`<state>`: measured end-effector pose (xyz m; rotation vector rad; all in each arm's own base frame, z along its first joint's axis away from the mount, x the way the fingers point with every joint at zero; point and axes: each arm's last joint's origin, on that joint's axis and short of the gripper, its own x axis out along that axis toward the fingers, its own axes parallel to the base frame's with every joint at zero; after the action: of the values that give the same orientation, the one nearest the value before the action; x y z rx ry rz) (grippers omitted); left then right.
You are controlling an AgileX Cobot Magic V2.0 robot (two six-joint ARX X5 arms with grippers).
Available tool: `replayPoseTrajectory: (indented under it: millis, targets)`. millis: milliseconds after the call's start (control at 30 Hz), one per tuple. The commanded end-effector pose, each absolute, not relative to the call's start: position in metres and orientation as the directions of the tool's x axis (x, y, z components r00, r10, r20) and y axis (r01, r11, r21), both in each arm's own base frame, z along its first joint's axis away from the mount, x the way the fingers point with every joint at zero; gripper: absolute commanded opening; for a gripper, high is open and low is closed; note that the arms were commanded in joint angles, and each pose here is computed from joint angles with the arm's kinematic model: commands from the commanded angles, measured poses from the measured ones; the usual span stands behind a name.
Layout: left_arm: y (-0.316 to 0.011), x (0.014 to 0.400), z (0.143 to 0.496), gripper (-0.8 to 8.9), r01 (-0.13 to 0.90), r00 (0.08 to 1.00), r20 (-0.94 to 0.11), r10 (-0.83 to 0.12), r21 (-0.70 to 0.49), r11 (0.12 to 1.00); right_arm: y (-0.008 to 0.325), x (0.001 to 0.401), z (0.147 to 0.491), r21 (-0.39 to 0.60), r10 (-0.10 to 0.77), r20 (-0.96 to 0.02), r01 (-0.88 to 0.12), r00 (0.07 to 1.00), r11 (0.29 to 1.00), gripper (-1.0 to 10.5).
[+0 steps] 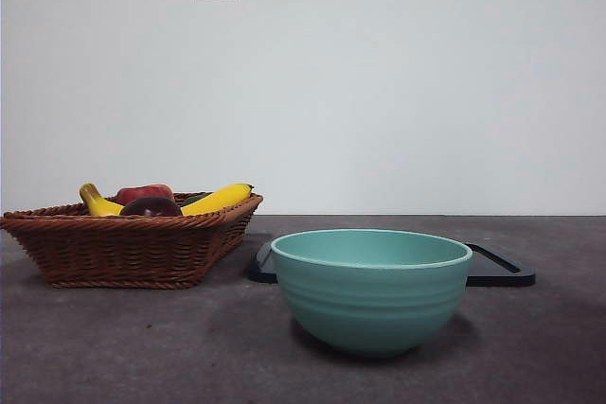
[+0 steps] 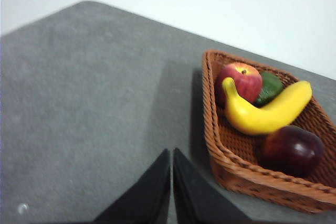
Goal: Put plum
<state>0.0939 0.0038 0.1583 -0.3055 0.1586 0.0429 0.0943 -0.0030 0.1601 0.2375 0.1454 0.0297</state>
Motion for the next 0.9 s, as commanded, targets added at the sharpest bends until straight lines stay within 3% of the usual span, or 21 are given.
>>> replayPoseTrajectory:
  millis: [33,433,667,900]
  targets:
    - [0.003,0.091,0.175,0.08,-0.044,0.993,-0.115,0.003,-0.354,0.934,-0.003,0.091,0.18,0.265,0.046,-0.077,-0.024,0.996,0.964,0.1]
    - [0.001,0.084,0.247,0.09,0.02,0.991,-0.118,-0.066,-0.351,0.936,-0.001,0.078,0.256,0.27,0.091,-0.096,-0.062,0.991,0.961,0.1]
    - [-0.003,0.094,0.288,0.09,0.143,0.939,-0.262,-0.224,-0.294,0.945,0.002,0.087,0.302,0.223,0.213,-0.262,-0.156,0.941,0.962,0.1]
    - [-0.008,0.115,0.317,0.09,0.292,0.799,-0.455,-0.393,-0.276,0.915,0.006,0.107,0.339,0.246,0.367,-0.421,-0.285,0.829,0.926,0.1]
